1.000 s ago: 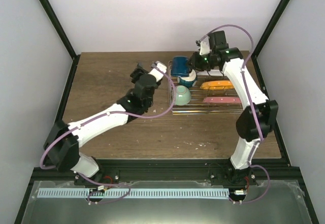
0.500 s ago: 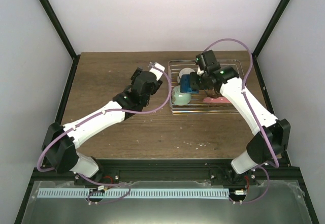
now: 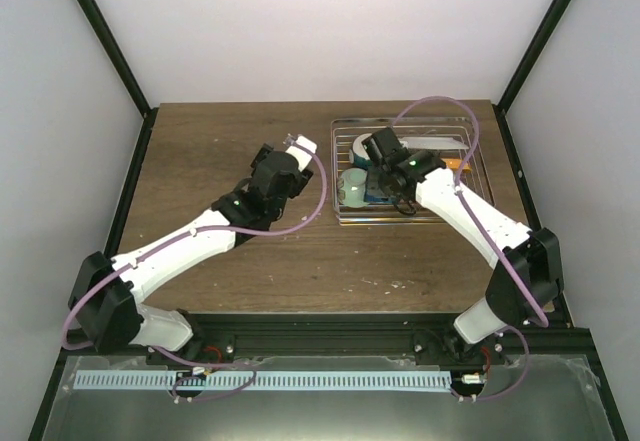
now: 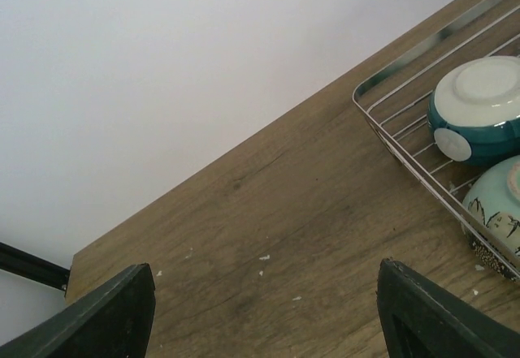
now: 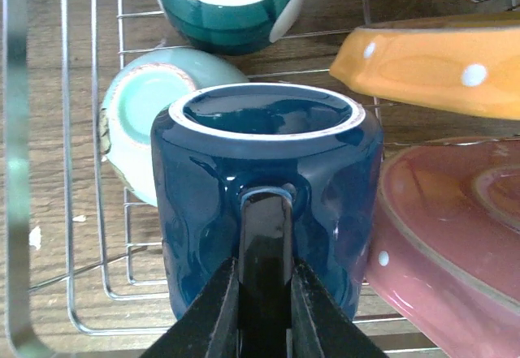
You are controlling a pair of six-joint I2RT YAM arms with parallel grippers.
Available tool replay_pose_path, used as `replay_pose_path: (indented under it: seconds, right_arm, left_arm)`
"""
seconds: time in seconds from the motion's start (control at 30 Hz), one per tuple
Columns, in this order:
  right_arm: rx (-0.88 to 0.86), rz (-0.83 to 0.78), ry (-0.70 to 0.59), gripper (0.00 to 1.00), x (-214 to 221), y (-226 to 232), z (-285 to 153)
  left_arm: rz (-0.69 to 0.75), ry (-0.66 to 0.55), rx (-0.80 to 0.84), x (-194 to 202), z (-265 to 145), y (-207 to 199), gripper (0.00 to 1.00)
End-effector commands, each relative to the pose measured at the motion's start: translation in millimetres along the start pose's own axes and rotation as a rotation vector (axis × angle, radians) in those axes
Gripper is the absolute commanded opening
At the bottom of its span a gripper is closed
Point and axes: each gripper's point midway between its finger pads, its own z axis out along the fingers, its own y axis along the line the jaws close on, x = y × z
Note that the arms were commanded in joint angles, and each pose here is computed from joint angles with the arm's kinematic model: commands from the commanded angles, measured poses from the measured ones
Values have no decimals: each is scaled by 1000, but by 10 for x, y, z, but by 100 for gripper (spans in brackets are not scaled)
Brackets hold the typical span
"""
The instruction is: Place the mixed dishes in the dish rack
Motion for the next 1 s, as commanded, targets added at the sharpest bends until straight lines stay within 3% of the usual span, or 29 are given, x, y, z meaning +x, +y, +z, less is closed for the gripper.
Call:
replay_pose_path:
  seconds: [0.0,0.4,0.73,0.97]
  right_arm:
    - [96,86,-177,1,-268,-89,-111]
    - [303,178,-280,1,-146,-172,199]
    - [580,306,-322,1,-113,-442,302]
    - [711,350,-274,1,76,-528,460]
  left_arm:
    - [-18,-17,2,12,-66,48,76]
    - [-14,-27,6,102,-151,77,77]
    - [-42,-29,35,253,-285,86,77]
    - [-59,-43,64,268,-341,59,77]
